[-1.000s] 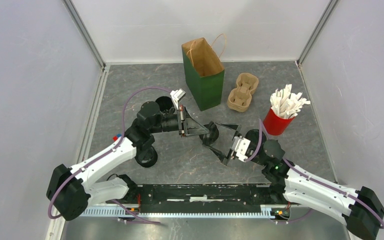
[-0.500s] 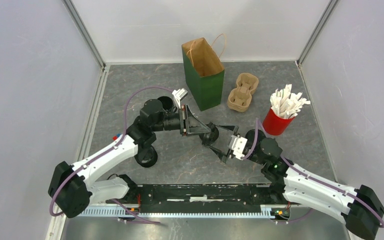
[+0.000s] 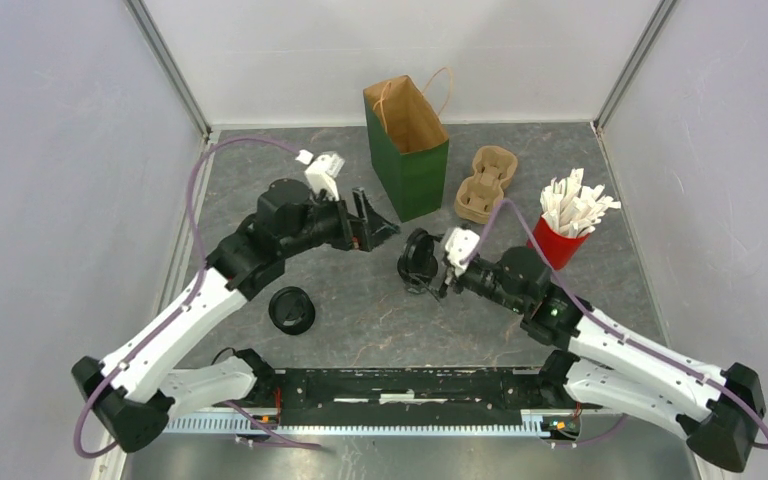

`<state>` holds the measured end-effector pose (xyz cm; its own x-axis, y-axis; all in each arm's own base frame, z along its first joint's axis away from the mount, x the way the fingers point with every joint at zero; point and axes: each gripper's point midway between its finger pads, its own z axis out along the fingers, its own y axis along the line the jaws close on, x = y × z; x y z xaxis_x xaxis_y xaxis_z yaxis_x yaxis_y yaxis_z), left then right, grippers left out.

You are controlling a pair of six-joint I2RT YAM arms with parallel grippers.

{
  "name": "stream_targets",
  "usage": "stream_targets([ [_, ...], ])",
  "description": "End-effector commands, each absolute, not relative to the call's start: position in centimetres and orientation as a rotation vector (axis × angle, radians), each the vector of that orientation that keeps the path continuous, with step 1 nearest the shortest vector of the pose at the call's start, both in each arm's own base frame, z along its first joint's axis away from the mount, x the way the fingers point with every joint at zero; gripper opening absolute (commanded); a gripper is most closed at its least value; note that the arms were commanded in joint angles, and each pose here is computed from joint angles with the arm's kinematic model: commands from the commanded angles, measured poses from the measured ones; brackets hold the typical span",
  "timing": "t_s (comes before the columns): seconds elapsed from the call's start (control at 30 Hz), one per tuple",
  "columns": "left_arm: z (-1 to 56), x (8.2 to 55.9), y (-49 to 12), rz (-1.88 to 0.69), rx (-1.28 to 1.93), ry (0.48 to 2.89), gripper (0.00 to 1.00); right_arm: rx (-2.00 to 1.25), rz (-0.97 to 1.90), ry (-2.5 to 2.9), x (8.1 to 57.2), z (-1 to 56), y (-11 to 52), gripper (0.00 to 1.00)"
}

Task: Pack the takeout coffee

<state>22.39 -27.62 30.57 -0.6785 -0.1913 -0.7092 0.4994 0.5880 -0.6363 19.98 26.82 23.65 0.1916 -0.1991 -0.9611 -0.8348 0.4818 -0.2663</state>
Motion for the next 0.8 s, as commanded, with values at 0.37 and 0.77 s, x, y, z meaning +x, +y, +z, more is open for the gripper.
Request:
stream_targets([
  [0.37,27.4,22.6,-11.5,-0.266,0.238,1.843,1.00,-1.023,0.237,2.038,23.7,19.7,24.7,0.88],
  [0.77,28.9,21.5,-10.4,-0.284,0.219,1.764,1.00,-1.192,0.109,2.206,24.1,17.3,25.0,0.92],
])
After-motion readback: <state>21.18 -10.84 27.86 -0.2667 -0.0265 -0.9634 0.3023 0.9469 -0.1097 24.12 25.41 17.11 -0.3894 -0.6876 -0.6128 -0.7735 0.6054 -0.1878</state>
